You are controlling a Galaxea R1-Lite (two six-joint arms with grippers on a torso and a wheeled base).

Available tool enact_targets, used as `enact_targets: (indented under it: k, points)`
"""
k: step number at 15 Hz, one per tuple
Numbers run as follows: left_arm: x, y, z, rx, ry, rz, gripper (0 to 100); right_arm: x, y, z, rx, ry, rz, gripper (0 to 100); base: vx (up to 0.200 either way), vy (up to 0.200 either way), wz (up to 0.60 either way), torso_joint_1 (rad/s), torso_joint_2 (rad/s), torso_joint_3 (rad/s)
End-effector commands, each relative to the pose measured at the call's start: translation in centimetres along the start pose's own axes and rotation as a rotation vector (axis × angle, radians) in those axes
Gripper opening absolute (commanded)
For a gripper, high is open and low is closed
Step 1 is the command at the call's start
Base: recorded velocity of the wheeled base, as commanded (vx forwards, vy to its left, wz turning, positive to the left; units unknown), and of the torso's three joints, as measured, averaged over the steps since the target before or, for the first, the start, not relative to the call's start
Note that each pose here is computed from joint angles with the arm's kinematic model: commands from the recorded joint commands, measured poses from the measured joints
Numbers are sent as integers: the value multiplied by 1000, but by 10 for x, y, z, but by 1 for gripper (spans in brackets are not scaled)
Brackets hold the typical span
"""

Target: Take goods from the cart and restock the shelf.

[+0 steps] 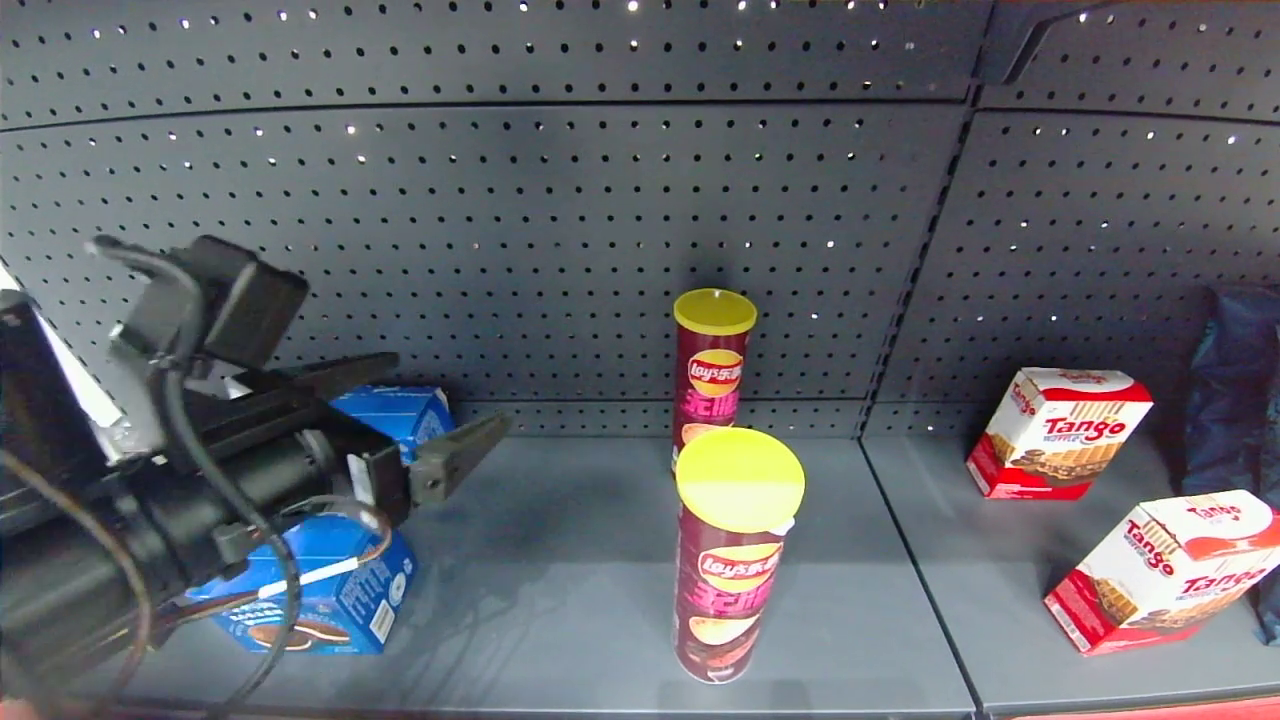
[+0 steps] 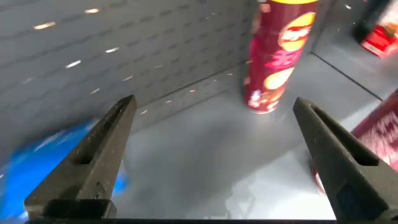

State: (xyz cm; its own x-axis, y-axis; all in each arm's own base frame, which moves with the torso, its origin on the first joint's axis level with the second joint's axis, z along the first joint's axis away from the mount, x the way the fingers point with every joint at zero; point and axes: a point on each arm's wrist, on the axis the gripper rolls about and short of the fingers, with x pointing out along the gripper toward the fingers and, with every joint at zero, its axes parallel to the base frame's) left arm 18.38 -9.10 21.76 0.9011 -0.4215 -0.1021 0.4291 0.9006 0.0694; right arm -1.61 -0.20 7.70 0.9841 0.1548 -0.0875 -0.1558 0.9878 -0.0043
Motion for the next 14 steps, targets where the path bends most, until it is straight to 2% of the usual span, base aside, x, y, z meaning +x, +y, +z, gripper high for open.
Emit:
enact_targets:
  k: [1, 2, 4, 6, 7, 8, 9, 11, 13, 14]
  points:
    - [-77, 10, -24, -32, -65, 125, 100, 0, 0, 0, -1, 1, 1, 100, 0, 0, 0, 0, 0, 0]
    - [-109, 15, -46, -52, -58, 203, 100, 0, 0, 0, -1, 0, 1, 100, 0, 0, 0, 0, 0, 0]
    - [-140, 14, -65, -119, -49, 269, 100, 0, 0, 0, -1, 1, 1, 100, 0, 0, 0, 0, 0, 0]
    - [-158, 10, -83, -138, -15, 306, 100, 0, 0, 0, -1, 0, 1, 100, 0, 0, 0, 0, 0, 0]
    - [-172, 5, -106, -152, -4, 315, 100, 0, 0, 0, 1, 1, 1, 100, 0, 0, 0, 0, 0, 0]
    - [-180, 0, -126, -152, -18, 322, 100, 0, 0, 0, -1, 1, 1, 100, 0, 0, 0, 0, 0, 0]
    - [-187, -3, -133, -148, -52, 331, 100, 0, 0, 0, -1, 1, 1, 100, 0, 0, 0, 0, 0, 0]
    - [-197, -11, -151, -162, -10, 347, 100, 0, 0, 0, 1, 1, 1, 100, 0, 0, 0, 0, 0, 0]
    - [-203, -17, -156, -155, -70, 381, 100, 0, 0, 0, -1, 1, 1, 100, 0, 0, 0, 0, 0, 0]
    - [-203, -16, -156, -155, -67, 411, 100, 0, 0, 0, -1, 1, 1, 100, 0, 0, 0, 0, 0, 0]
